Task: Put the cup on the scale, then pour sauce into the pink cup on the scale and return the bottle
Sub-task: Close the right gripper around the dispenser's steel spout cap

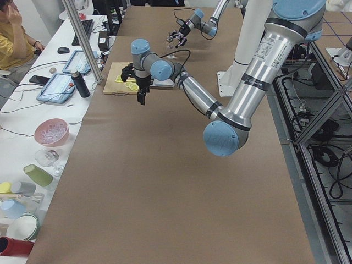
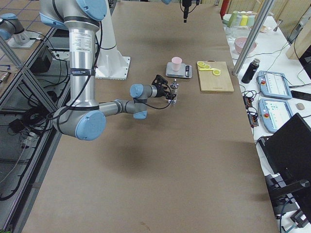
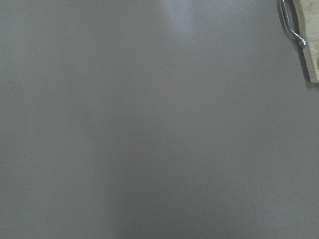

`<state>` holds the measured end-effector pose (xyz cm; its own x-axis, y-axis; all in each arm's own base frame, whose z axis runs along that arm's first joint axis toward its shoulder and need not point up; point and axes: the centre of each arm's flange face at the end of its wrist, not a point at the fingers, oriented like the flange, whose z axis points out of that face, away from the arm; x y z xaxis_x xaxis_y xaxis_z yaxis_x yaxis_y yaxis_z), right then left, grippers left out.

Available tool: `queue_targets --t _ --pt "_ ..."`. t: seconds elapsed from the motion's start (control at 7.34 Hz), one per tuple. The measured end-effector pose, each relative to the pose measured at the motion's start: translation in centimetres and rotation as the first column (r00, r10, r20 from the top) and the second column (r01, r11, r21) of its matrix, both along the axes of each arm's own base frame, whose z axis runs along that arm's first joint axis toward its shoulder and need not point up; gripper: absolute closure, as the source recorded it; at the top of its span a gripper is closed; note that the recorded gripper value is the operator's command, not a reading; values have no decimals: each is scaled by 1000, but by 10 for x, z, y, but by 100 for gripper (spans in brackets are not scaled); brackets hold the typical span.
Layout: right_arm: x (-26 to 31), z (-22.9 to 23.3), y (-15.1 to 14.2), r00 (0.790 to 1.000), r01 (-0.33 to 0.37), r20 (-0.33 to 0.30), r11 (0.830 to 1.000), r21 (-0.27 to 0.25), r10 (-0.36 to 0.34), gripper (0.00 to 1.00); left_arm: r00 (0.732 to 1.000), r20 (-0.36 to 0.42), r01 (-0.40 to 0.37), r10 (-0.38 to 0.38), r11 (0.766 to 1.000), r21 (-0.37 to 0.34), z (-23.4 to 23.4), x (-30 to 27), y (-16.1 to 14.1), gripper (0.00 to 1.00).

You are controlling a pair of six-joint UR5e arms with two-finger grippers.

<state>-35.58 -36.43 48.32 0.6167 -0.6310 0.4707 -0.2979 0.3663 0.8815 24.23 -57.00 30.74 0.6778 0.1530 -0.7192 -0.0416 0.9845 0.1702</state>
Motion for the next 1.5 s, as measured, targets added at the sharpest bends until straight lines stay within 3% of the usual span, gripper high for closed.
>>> queue_targets --t 0.82,1.5 --pt "-2 6 -5 992 -123 -32 992 -29 122 2 1000 1 0 0 1000 -2 1 0 0 2" --pt "-21 -4 3 991 -131 -11 990 -46 131 2 1000 1 0 0 1000 -1 1 0 0 2"
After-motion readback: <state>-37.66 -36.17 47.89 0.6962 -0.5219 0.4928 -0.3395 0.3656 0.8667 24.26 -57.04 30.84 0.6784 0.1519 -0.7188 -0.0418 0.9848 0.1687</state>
